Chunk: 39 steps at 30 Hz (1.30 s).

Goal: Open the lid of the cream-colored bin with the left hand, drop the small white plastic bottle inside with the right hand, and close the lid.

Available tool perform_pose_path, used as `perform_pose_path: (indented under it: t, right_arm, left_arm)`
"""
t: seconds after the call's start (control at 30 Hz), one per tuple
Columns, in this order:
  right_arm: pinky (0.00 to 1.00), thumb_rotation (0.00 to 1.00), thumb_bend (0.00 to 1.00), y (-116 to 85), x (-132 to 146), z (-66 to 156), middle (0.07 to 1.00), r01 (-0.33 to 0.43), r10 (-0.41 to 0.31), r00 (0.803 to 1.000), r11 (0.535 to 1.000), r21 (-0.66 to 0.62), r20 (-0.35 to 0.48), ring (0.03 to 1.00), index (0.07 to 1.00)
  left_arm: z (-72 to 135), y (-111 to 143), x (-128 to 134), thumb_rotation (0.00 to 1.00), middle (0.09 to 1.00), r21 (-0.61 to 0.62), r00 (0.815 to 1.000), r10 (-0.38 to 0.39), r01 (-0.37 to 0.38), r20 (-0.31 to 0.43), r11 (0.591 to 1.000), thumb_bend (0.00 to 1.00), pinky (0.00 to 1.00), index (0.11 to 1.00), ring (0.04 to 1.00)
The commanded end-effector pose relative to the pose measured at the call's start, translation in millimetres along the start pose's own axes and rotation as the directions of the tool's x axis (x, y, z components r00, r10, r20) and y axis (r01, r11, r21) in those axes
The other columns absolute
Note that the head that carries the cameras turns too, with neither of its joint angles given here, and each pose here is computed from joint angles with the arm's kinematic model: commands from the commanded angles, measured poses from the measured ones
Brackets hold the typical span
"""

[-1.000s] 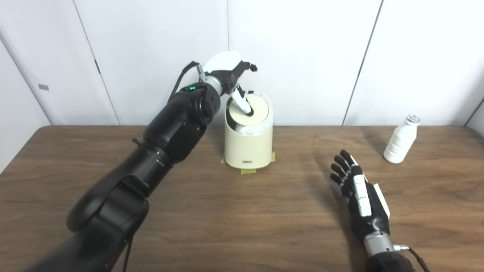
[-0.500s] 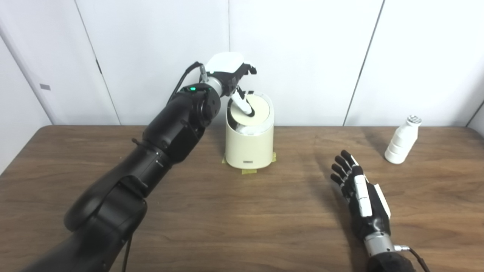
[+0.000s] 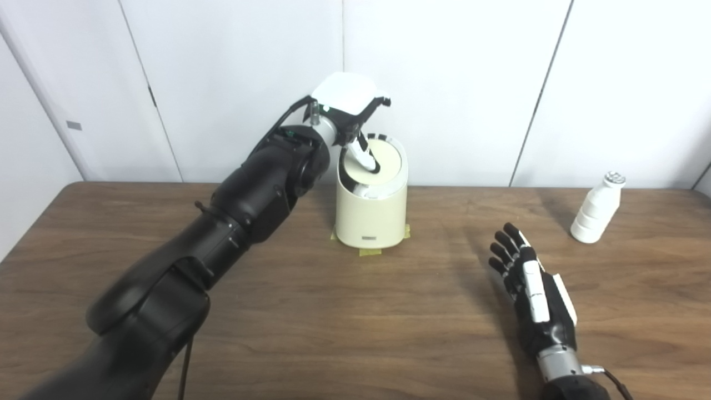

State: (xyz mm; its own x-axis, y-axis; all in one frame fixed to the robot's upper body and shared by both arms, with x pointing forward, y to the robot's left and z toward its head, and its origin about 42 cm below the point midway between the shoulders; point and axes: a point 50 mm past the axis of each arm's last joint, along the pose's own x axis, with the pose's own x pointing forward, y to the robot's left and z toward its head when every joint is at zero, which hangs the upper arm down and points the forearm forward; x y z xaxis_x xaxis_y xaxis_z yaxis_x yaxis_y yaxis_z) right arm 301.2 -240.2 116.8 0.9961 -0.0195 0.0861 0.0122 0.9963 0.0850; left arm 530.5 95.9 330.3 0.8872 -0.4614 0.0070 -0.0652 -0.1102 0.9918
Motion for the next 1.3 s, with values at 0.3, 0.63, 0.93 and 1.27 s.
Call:
perform_pose_path:
  t: [0.3,0.63,0.93,1.27]
  right_arm:
    - [0.89,0.91,0.53,0,-2,5,0.921,0.006,-0.007,1.0,1.0,0.022,0.027,0.913,0.924]
    - [0.88,0.88,0.54,-3,-3,5,0.911,0.009,-0.01,1.0,1.0,0.026,0.023,0.904,0.92]
    - [0.86,0.83,0.55,-4,-3,6,0.909,0.003,-0.003,1.0,1.0,0.027,0.027,0.901,0.917]
    - [0.87,0.77,0.54,-6,-2,11,0.912,0.007,-0.007,1.0,1.0,0.016,0.025,0.903,0.926]
  left_arm:
    - [-14,56,-4,0.06,0.89,-0.258,0.999,-0.006,-0.005,-0.044,0.966,0.98,0.73,0.867,0.857]
    - [-56,91,-35,0.08,0.82,-0.639,0.997,0.054,-0.079,-0.059,0.765,0.82,0.72,0.832,0.793]
    - [-87,47,-74,0.26,0.767,-0.855,0.976,0.145,-0.21,-0.16,0.474,0.57,0.67,0.79,0.728]
    - [-80,-15,-142,0.55,0.822,-0.941,0.948,0.181,-0.293,-0.262,0.169,0.42,0.76,0.859,0.795]
